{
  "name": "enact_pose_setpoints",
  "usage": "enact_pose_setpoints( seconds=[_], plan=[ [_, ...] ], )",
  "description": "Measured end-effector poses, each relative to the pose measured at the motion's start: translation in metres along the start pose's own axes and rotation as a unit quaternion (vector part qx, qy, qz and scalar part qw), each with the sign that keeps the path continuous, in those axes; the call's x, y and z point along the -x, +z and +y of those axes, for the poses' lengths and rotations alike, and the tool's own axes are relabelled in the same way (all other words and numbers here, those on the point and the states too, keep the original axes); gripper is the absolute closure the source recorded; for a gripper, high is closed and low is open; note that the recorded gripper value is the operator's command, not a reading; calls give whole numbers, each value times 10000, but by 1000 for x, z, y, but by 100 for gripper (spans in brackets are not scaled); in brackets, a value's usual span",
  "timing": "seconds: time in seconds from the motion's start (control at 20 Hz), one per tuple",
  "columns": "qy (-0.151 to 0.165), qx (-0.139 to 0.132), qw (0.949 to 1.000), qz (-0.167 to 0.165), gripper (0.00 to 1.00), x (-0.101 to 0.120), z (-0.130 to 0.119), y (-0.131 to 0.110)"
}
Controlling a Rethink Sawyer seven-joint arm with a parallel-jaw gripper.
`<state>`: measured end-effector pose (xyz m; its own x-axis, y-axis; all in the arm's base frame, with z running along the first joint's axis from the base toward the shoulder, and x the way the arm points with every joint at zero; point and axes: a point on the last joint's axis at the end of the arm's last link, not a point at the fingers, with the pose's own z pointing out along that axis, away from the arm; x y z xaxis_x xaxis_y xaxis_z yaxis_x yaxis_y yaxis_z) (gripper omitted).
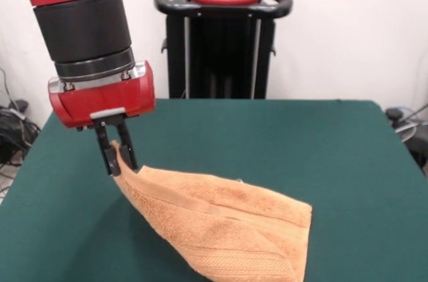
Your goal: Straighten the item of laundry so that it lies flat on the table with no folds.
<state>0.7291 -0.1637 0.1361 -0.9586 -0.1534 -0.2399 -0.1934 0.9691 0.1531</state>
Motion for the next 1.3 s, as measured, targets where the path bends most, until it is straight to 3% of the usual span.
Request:
enact_pose_setpoints(
  seconds=[0.85, 0.9, 1.3],
  plan=[
    [247, 122, 9996, 94, 100, 13, -27, 23],
    [253, 117, 9996, 80, 0, 15, -28, 25],
    [219, 56, 9997, 25, 0, 22, -28, 22]
  ],
)
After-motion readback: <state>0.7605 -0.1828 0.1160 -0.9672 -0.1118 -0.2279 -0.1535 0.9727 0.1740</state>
